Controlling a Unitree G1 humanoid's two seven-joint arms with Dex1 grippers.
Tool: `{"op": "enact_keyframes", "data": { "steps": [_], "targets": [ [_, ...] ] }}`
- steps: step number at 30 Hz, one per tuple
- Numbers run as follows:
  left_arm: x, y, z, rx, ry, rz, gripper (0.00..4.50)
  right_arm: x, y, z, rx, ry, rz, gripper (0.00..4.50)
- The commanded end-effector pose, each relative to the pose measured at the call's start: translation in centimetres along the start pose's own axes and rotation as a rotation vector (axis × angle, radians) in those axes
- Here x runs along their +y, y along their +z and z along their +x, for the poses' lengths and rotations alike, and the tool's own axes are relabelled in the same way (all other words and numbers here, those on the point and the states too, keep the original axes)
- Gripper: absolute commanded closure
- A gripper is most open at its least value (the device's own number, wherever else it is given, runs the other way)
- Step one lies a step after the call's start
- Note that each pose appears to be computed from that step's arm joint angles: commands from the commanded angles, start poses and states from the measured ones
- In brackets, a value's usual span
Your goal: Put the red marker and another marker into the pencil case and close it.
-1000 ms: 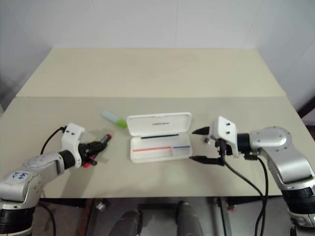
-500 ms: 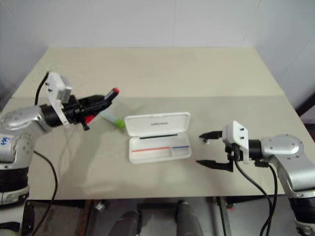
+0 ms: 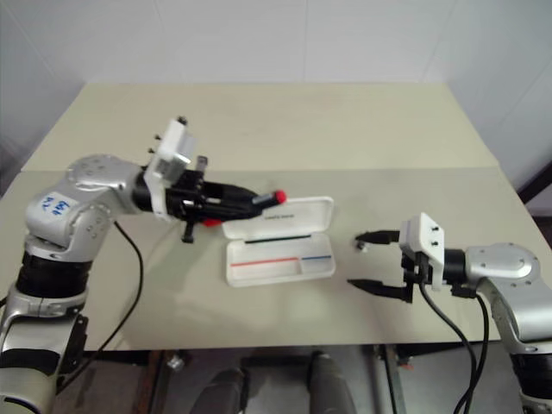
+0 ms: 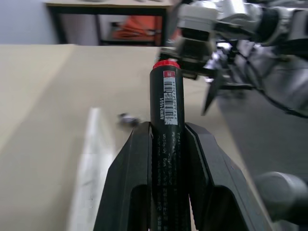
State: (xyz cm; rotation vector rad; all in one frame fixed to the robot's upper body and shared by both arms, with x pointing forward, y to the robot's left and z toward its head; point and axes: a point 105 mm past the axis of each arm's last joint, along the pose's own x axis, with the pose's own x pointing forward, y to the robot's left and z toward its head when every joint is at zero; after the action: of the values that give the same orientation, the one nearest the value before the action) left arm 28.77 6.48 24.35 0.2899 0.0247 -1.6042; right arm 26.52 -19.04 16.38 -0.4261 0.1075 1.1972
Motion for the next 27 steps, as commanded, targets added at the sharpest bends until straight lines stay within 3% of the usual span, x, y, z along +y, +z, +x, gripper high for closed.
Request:
{"op": "enact_keyframes", "data": {
  "steps": [1, 6, 9, 24, 27],
  "targets": [
    [-0.7, 0.5, 2.1, 0.039, -0.063, 0.032, 3.89, -0.4, 1.1, -1.3, -0.074, -0.011, -0.055, 0.0],
    [-0.9, -1.1, 5.1, 0.106, -0.059, 0.023, 3.89, -0.7, 0.6, -2.3, -0.055, -0.026, -0.063, 0.0],
    [0.4, -2.9, 5.9, 0.215, 0.052, 0.008, 3.89, -0.9, 0.7, -2.4, -0.062, -0.053, -0.066, 0.0],
    [2.5, -6.1, 6.6, 0.442, 0.24, 0.114, 3.89, -0.2, 0.5, -1.6, -0.08, -0.088, -0.032, 0.0],
    [2.9, -6.2, 6.8, 0.452, 0.267, 0.111, 2.89, 0.0, 0.5, -1.5, -0.083, -0.095, -0.026, 0.0]
  ]
}}
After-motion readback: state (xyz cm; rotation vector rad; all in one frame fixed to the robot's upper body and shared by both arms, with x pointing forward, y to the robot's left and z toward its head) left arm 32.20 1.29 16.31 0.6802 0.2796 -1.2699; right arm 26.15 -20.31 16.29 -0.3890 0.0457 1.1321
